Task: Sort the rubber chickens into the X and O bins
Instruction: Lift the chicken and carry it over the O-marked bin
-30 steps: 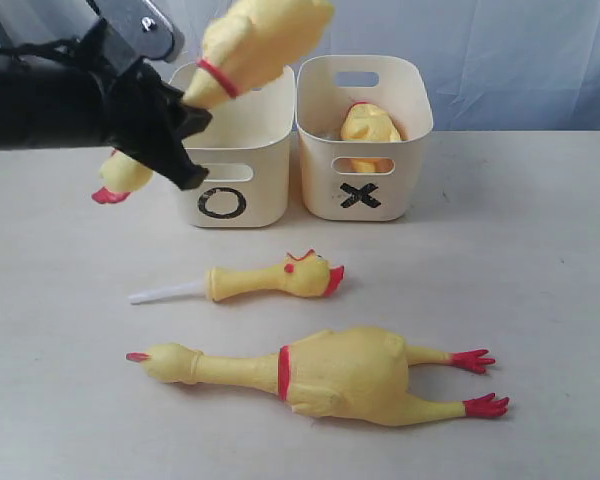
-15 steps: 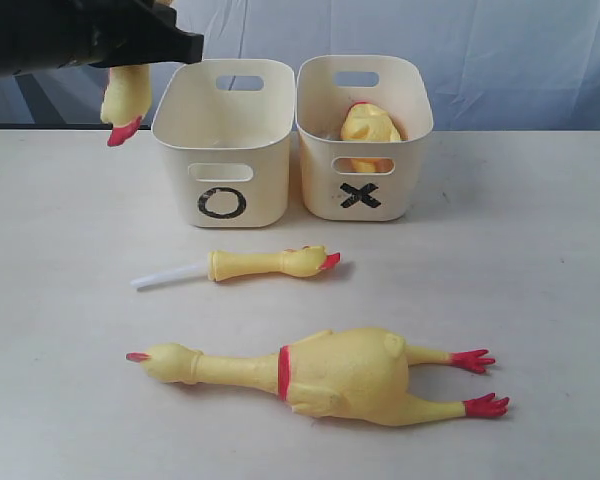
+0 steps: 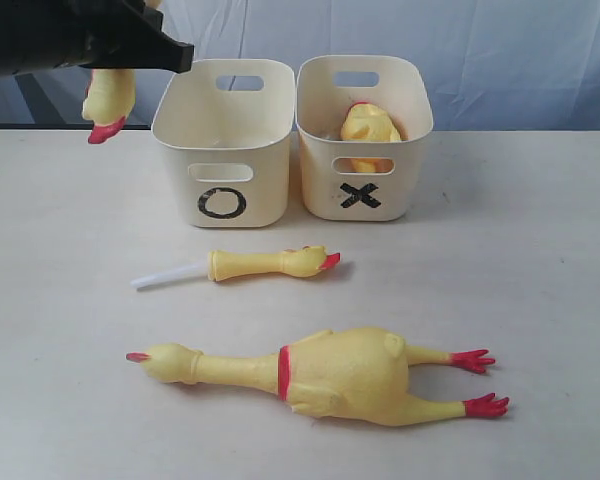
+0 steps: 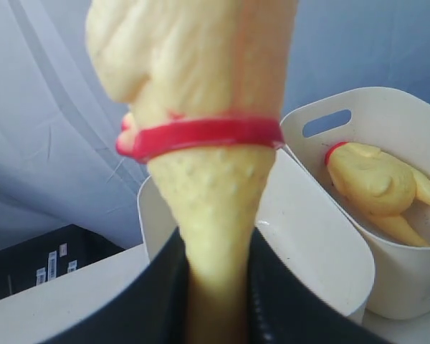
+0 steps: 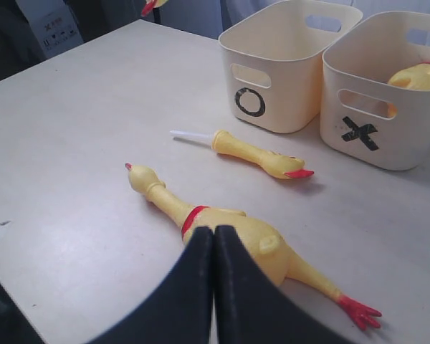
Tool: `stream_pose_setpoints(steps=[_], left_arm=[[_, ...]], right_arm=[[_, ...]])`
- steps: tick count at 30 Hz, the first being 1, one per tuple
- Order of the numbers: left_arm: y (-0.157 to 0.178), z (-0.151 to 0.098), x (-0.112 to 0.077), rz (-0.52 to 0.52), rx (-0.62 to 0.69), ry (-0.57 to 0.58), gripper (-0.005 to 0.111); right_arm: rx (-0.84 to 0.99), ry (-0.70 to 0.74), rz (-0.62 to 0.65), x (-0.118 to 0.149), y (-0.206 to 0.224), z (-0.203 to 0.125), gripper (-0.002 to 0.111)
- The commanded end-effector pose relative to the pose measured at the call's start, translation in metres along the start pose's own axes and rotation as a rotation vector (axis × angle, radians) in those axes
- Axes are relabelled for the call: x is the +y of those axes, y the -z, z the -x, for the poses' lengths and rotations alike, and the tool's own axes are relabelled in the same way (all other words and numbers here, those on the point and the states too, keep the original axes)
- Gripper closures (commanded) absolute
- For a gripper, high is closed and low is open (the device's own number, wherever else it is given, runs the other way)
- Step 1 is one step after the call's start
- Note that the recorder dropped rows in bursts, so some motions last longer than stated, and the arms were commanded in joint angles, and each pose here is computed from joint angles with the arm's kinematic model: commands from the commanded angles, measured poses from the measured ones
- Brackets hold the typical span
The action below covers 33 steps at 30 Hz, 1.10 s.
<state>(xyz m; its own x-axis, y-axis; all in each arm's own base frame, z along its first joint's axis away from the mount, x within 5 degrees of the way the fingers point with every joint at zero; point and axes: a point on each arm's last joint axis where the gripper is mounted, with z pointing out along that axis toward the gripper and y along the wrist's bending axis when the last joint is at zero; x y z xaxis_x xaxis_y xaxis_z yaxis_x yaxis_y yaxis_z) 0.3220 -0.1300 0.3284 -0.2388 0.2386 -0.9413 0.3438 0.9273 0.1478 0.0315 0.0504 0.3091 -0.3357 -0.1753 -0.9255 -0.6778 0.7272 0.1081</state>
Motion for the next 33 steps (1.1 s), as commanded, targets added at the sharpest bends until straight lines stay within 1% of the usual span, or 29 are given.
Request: stream_pose_setpoints(steps=[1,6,10,12,14,15,18,21,24,27,29,33], left_arm=[[0.001,0.004,0.001,0.008,-0.009,0.005,0.107],[0.001,0.004,0.0,0.005,-0.01,0.009,0.107],[0.001,0.005,-0.002,-0.025,-0.019,0.018,0.107],[0.001,0.005,-0.006,-0.06,-0.03,0.034,0.107],[0.001,0.005,-0.01,-0.105,-0.031,0.087,0.107],[0.001,0.005,-0.012,-0.126,-0.025,0.1,0.107],[0.001,0.003,-0.012,-0.135,-0.003,0.146,0.107],[0.001,0.0,-0.011,-0.149,0.028,0.136,0.107],[0.002,-0.003,-0.015,-0.187,0.063,0.142,0.107],[0.003,-0.007,-0.018,-0.224,0.117,0.148,0.107],[0.004,-0.01,-0.016,-0.24,0.158,0.157,0.107],[0.006,-0.004,-0.015,-0.27,0.18,0.152,0.107]], right_arm=[[-0.009,-0.005,-0.003,0.0,0.0,-0.001,0.109],[-0.009,-0.008,-0.003,0.0,0.0,-0.001,0.109],[-0.031,-0.013,-0.008,-0.001,0.0,0.001,0.109],[-0.032,-0.015,-0.007,0.0,0.0,0.001,0.109],[-0.032,-0.015,-0.007,0.0,0.0,0.001,0.109],[-0.032,-0.015,-0.007,0.0,0.0,0.001,0.109],[-0.032,-0.015,-0.007,0.0,0.0,0.001,0.109],[-0.034,-0.019,-0.003,0.0,0.0,0.001,0.109],[-0.034,-0.019,-0.003,0.0,0.0,0.001,0.109],[-0.034,-0.019,-0.003,0.0,0.0,0.001,0.109],[-0.034,-0.019,-0.003,0.0,0.0,0.001,0.109],[-0.034,-0.019,-0.003,0.0,0.0,0.001,0.109]])
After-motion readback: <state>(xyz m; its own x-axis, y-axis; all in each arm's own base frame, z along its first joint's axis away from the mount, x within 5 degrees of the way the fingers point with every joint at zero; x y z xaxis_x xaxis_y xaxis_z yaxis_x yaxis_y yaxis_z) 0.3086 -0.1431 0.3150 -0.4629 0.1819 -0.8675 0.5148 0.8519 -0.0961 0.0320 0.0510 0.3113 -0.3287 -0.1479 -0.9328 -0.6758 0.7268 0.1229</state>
